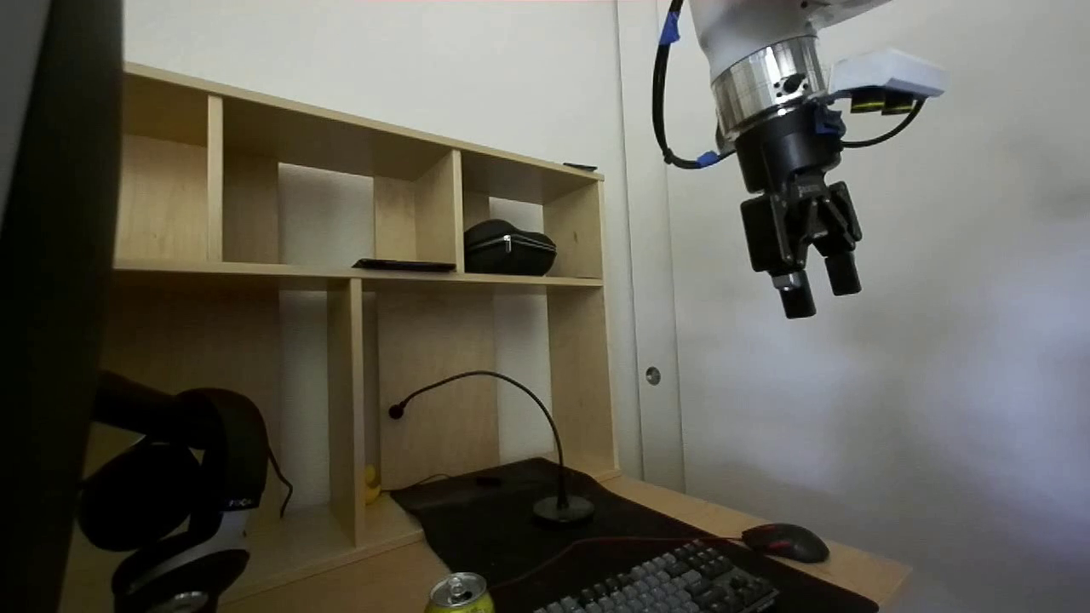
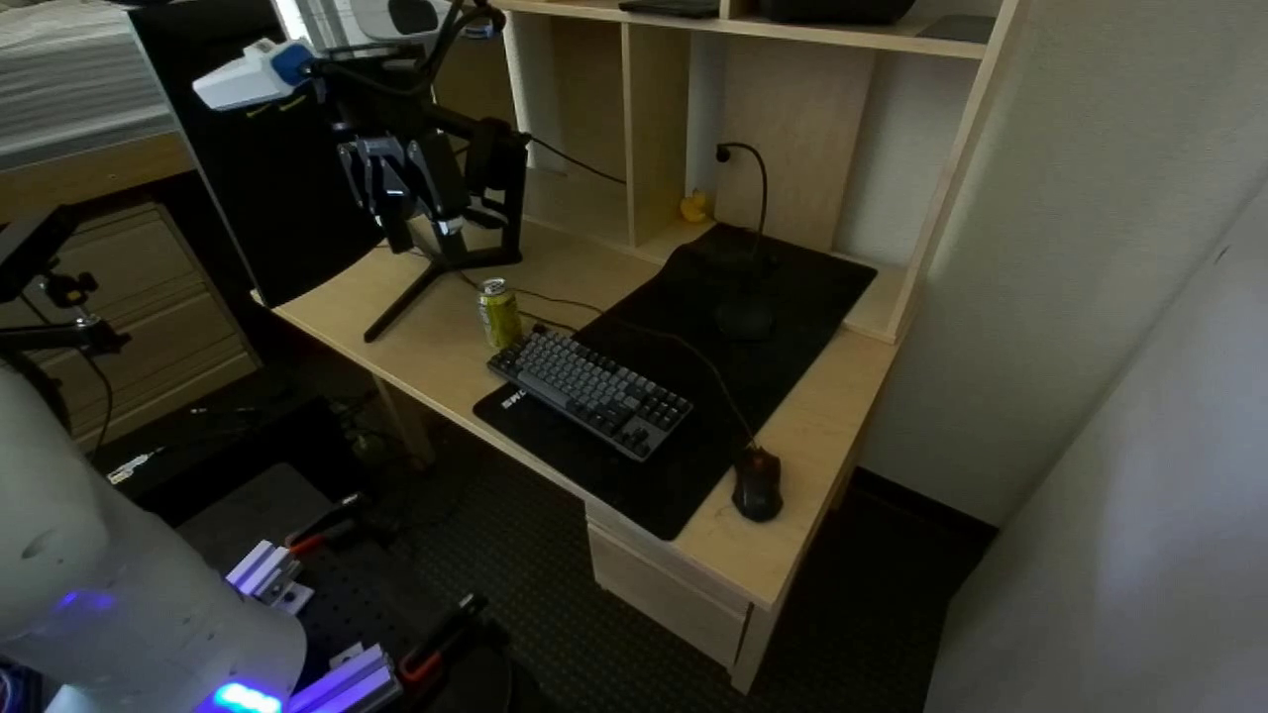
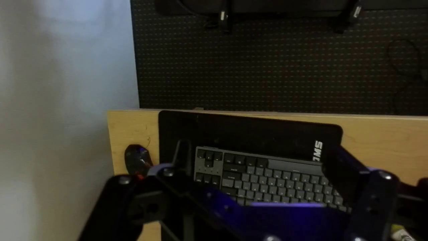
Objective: Move the mic
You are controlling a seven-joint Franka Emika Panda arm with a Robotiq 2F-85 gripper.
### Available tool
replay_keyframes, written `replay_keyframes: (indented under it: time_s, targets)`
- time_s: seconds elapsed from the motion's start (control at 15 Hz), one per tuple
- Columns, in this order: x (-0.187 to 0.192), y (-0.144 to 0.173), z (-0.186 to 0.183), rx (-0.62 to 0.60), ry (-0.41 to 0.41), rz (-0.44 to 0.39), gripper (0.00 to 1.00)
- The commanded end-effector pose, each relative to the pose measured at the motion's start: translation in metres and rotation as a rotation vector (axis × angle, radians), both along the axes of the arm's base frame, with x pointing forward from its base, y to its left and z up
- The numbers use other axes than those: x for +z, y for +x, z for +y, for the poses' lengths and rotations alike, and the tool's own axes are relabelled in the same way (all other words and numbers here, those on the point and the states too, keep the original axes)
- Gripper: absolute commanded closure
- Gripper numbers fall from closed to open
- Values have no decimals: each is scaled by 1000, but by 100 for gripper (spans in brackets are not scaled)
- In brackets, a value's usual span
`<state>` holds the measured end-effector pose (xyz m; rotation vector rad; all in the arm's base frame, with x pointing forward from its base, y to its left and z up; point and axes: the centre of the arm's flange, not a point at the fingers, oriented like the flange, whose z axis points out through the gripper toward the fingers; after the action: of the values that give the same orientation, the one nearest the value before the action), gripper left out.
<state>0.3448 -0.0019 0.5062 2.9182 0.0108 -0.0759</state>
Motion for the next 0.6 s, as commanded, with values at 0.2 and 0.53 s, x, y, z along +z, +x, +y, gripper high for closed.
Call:
replay_keyframes:
  time_s: [0.2,0.53]
  targets:
    - [14,14,4,-29,89,-52,0]
    - [-33,76,-28,-98,71,-16,0]
